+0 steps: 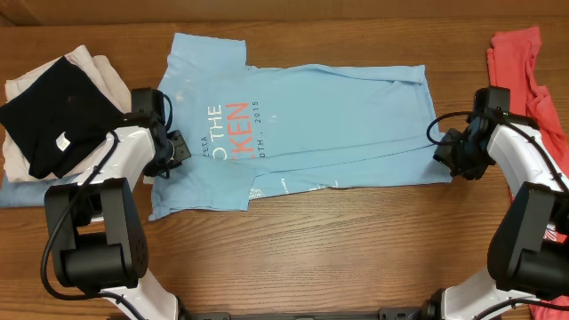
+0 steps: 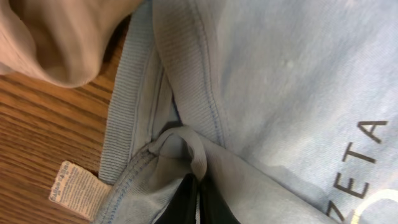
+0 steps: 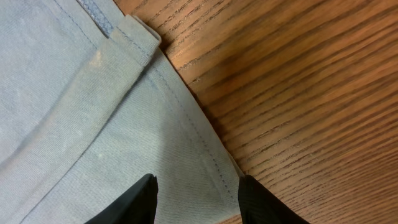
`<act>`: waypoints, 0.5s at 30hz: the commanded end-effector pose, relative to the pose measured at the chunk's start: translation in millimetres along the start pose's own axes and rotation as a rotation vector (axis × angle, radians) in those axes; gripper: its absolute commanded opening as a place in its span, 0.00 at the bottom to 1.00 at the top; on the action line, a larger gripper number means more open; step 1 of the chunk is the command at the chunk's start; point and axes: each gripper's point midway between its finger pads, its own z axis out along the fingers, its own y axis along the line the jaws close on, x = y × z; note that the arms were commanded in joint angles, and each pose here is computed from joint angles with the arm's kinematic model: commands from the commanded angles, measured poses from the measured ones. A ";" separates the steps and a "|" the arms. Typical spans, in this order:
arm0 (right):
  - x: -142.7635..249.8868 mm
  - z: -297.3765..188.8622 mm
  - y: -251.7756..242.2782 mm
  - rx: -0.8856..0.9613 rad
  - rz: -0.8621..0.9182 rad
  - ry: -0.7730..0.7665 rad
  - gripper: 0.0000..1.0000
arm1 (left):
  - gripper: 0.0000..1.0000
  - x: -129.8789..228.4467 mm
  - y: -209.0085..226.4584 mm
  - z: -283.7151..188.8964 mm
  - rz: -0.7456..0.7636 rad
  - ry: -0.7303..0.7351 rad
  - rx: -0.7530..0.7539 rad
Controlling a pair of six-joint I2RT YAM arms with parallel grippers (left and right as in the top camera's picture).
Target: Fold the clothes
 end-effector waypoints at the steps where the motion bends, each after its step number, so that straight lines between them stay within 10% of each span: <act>1: -0.6 0.3 -0.5 0.007 -0.007 -0.007 0.46 | 0.04 -15.0 -4.6 -11.6 -0.002 -0.026 0.058; 15: -5.8 0.2 1.6 -0.001 -0.007 -0.028 0.46 | 0.04 -27.8 7.3 -24.8 -0.055 -0.039 0.165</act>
